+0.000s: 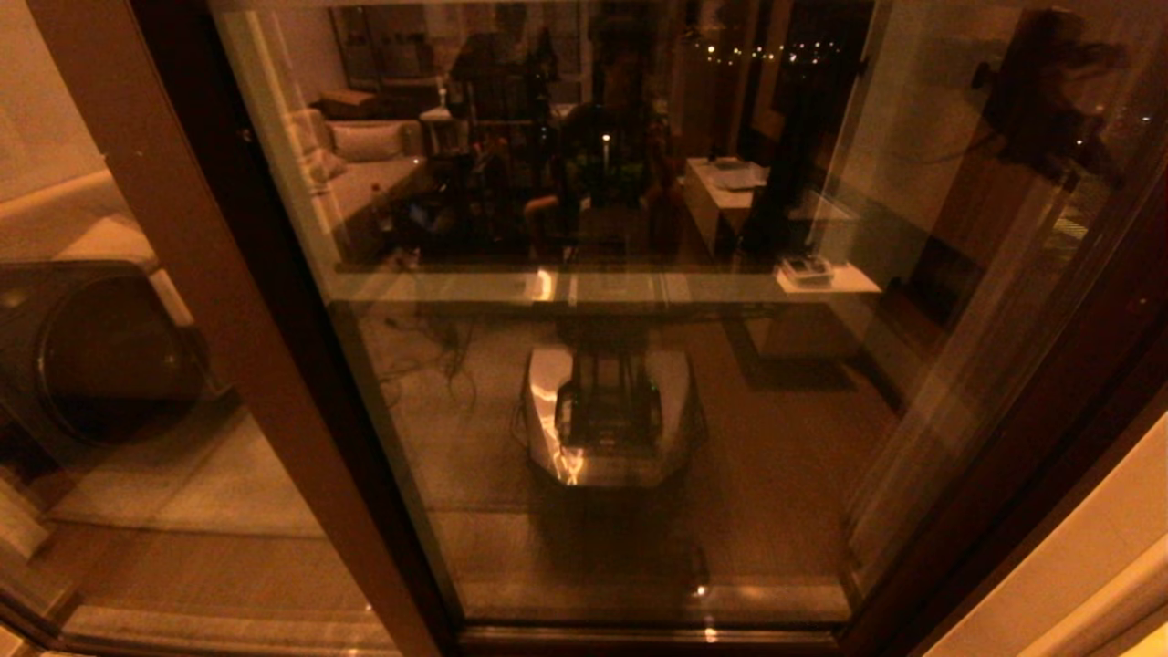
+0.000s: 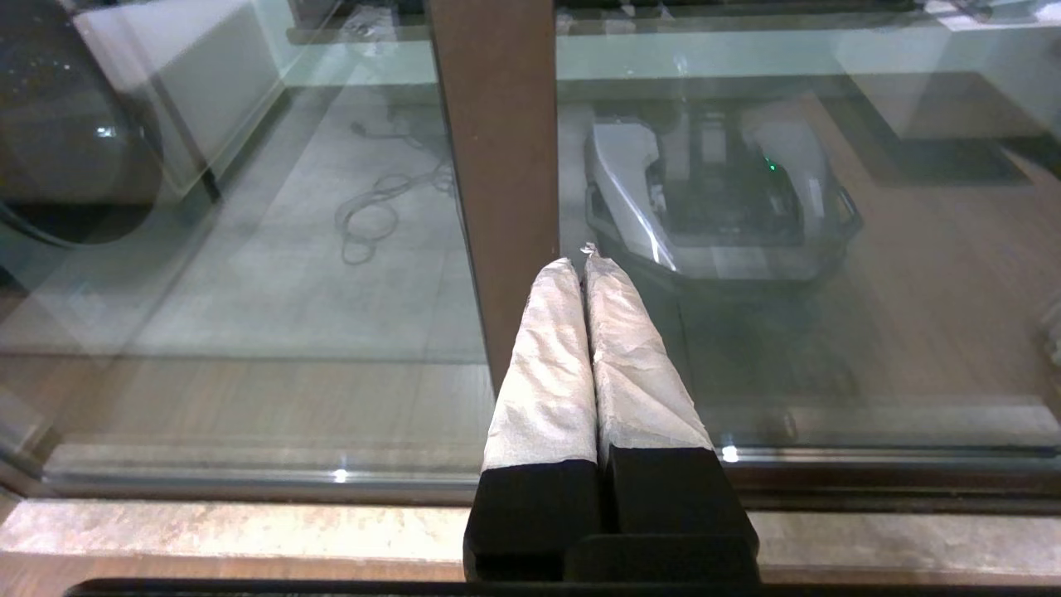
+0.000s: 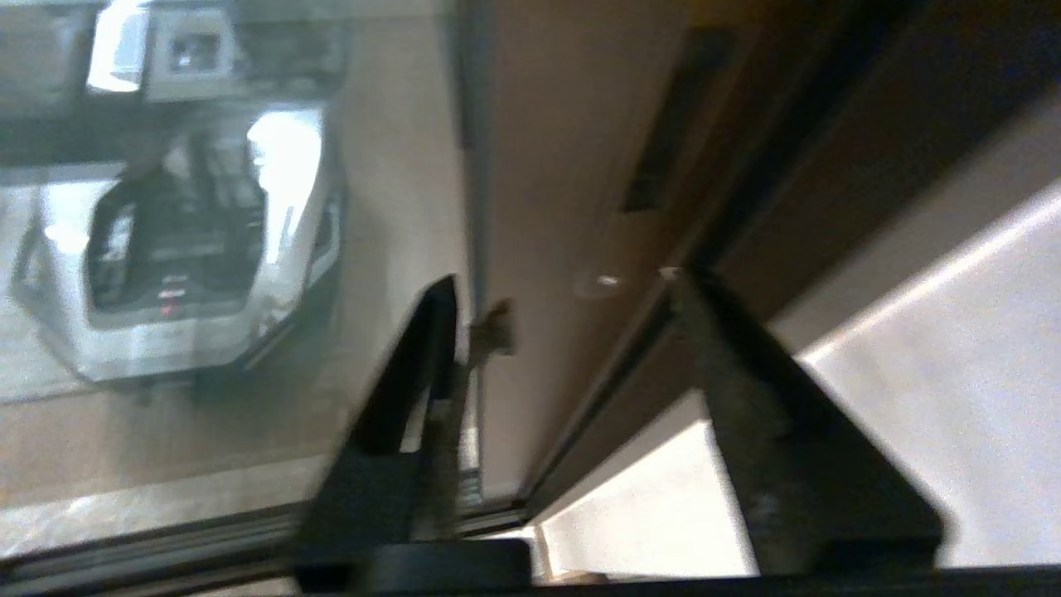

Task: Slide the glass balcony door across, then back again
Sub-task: Open the slid door

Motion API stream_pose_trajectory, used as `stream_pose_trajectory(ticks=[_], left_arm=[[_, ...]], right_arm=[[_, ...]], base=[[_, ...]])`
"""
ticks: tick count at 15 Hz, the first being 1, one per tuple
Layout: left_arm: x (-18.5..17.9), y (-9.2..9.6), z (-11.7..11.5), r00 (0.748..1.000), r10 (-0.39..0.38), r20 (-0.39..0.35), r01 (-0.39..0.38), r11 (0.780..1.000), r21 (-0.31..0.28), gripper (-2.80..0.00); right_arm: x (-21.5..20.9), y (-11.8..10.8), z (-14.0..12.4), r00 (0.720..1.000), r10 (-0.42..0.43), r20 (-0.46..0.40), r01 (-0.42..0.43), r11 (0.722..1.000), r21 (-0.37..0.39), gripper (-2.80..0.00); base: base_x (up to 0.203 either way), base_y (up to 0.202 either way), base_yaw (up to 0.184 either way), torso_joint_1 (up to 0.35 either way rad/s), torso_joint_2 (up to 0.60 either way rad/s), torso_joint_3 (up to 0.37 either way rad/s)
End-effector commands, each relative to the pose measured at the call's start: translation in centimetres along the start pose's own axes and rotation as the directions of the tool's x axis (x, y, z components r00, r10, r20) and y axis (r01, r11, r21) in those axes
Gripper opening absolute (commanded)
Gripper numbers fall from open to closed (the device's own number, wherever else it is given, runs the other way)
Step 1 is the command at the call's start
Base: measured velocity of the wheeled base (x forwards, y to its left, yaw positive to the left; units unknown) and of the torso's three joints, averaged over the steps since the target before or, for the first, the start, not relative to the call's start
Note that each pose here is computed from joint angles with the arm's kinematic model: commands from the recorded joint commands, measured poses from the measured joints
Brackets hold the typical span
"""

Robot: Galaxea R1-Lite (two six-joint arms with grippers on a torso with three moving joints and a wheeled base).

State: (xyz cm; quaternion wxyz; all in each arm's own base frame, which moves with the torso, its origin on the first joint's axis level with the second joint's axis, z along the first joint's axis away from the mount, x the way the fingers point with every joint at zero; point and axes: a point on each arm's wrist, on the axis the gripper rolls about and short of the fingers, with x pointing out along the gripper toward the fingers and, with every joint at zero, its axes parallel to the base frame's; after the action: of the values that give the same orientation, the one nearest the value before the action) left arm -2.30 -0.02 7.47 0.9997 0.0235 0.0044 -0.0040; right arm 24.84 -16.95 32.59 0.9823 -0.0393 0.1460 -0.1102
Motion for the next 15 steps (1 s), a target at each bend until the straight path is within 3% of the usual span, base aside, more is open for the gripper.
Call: stream_pose_trajectory(ticks=[1, 9, 15], left_arm=[[0.0, 0.0, 0.0, 1.0, 0.0, 0.0, 0.0, 1.0, 0.001, -2.8], [0.0, 0.0, 0.0, 1.0, 0.0, 0.0, 0.0, 1.0, 0.001, -2.8], [0.0, 0.0, 0.0, 1.0, 0.0, 0.0, 0.0, 1.0, 0.001, -2.8]], right_arm=[[0.2, 0.2, 0.0, 1.0, 0.015, 0.0, -0.015, 1.0, -0.001, 0.0], [2.4, -0.5, -0.5, 0.992, 0.125, 0.001, -0.125, 0.992, 0.034, 0.0], [3.4, -0.9, -0.3, 0.992, 0.126, 0.004, -0.126, 0.991, 0.05, 0.0]], base=[[0.0, 0.0, 0.0, 0.0, 0.0, 0.0], [0.0, 0.0, 0.0, 0.0, 0.0, 0.0], [0.0, 0.0, 0.0, 0.0, 0.0, 0.0]])
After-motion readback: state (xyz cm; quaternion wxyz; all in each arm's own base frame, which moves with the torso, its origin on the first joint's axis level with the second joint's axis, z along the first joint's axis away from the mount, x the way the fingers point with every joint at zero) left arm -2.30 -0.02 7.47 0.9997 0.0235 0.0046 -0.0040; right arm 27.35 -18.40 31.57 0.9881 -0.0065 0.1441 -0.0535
